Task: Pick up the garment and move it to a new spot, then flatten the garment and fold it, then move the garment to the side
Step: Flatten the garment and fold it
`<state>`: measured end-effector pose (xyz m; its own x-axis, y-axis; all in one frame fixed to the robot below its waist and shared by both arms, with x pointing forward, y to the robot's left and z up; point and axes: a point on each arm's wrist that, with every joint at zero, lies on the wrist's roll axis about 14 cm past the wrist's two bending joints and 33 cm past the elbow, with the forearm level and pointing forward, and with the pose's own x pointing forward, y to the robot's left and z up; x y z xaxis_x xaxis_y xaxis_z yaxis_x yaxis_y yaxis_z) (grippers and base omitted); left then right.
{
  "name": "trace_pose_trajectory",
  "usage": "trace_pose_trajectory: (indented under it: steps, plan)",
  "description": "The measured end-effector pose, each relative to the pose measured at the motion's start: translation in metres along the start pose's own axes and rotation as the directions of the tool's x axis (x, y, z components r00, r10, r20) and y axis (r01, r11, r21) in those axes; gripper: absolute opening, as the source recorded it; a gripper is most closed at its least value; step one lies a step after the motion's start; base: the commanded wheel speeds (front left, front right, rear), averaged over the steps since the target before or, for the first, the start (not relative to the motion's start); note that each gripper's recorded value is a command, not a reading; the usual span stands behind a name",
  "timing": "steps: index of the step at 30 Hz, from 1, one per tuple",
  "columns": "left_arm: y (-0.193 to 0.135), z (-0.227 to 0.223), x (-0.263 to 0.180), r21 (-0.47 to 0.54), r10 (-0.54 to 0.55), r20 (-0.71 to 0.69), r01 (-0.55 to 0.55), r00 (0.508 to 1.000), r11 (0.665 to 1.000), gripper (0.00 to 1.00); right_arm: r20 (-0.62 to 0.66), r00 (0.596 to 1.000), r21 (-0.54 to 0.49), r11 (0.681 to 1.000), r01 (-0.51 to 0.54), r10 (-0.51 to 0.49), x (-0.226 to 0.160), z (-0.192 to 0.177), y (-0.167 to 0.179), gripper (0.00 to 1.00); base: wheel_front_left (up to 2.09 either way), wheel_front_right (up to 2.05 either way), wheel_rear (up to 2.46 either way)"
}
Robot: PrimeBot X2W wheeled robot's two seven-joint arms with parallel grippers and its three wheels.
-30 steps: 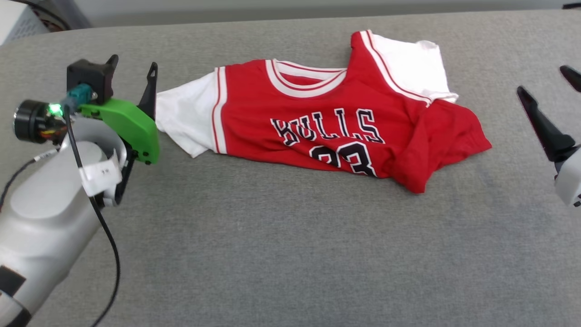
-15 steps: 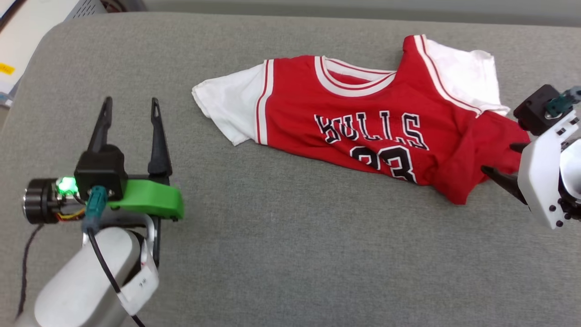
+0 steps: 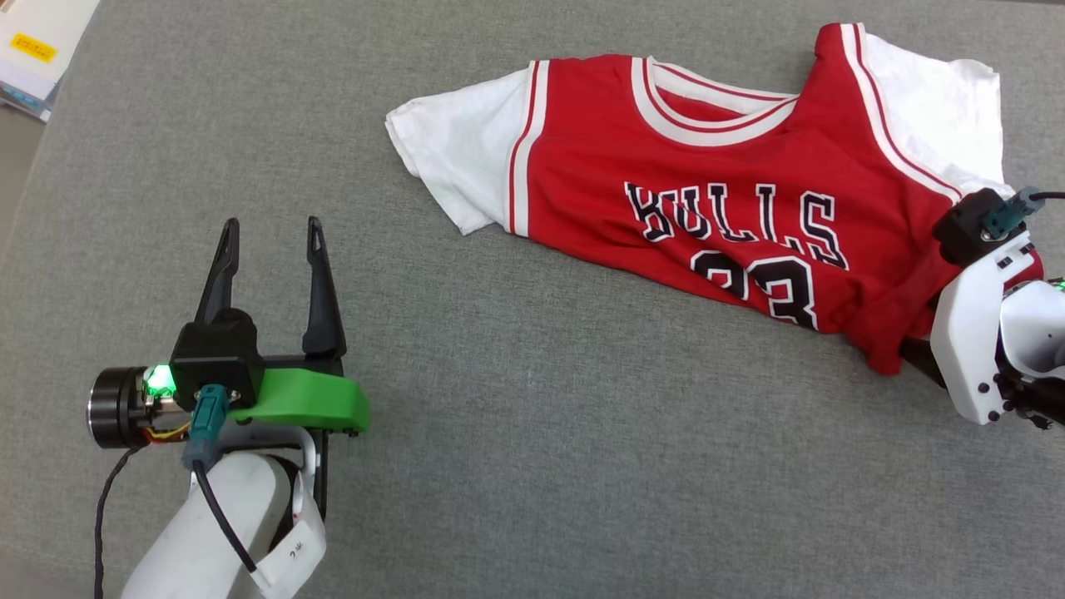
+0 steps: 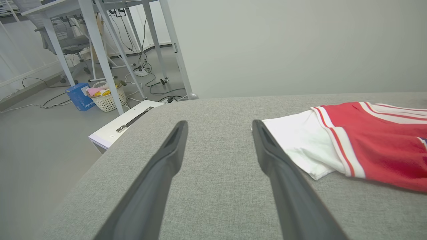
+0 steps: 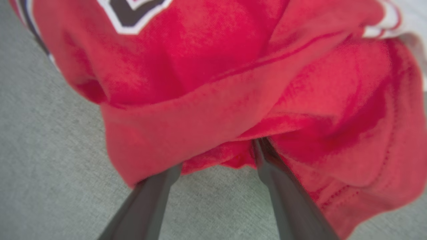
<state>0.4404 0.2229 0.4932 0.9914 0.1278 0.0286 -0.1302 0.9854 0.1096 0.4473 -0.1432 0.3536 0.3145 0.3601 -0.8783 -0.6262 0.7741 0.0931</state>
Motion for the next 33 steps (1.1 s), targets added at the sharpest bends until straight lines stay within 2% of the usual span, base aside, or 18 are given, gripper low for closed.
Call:
trace_pose_trajectory:
  steps: [1, 2, 8, 10, 13, 19, 20, 22, 27, 33]
  plan:
    - [0.000, -0.001, -0.001, 0.001, 0.000, -0.003, 0.000, 1.000, 1.000, 1.00, 0.012, 1.000, -0.002, 1.000, -0.001, 0.001, 0.000, 0.001, 0.001, 0.44, 0.00, 0.00, 0.00]
    - [0.001, -0.003, -0.002, 0.000, 0.000, -0.007, 0.000, 1.000, 1.000, 1.00, 0.038, 0.999, 0.004, 1.000, -0.005, 0.004, -0.001, 0.004, 0.002, 0.00, 0.00, 0.00, 0.00]
    - [0.004, -0.005, -0.014, 0.008, -0.007, -0.014, 0.008, 1.000, 1.000, 1.00, 0.206, 0.974, 0.008, 0.996, -0.093, 0.090, -0.022, 0.030, 0.034, 0.00, 0.00, 0.00, 0.00]
    - [0.003, -0.003, -0.019, 0.006, -0.013, -0.013, 0.013, 1.000, 1.000, 1.00, 0.273, 0.953, -0.009, 0.990, -0.137, 0.135, -0.039, 0.039, 0.053, 0.00, 0.00, 0.00, 0.00]
    - [0.000, 0.001, -0.025, -0.002, -0.022, -0.002, 0.022, 1.000, 1.000, 1.00, 0.355, 0.924, -0.022, 0.989, -0.144, 0.142, -0.071, 0.047, 0.058, 0.00, 0.00, 0.00, 0.00]
    - [-0.006, 0.010, -0.035, -0.017, -0.042, 0.019, 0.042, 0.999, 0.999, 1.00, 0.440, 0.886, 0.008, 0.986, -0.167, 0.147, -0.117, 0.032, 0.071, 0.00, 0.00, 0.00, 0.00]
    - [-0.009, 0.012, -0.040, -0.023, -0.053, 0.025, 0.054, 0.998, 0.998, 1.00, 0.471, 0.870, 0.047, 0.981, -0.189, 0.145, -0.131, 0.020, 0.078, 0.00, 0.00, 0.00, 0.00]
    - [-0.010, 0.015, -0.043, -0.027, -0.059, 0.031, 0.060, 0.998, 0.998, 1.00, 0.486, 0.864, 0.081, 0.977, -0.196, 0.133, -0.138, 0.008, 0.081, 0.00, 0.00, 0.00, 0.00]
    - [-0.013, 0.017, -0.048, -0.032, -0.069, 0.036, 0.070, 0.997, 0.997, 1.00, 0.452, 0.886, 0.182, 0.961, -0.208, 0.106, -0.138, -0.033, 0.086, 0.00, 0.00, 0.00, 0.00]
    - [-0.014, 0.009, -0.047, -0.036, -0.070, 0.016, 0.070, 0.997, 0.997, 1.00, 0.354, 0.931, 0.354, 0.910, -0.217, 0.085, -0.112, -0.087, 0.091, 0.00, 0.00, 0.00, 0.00]
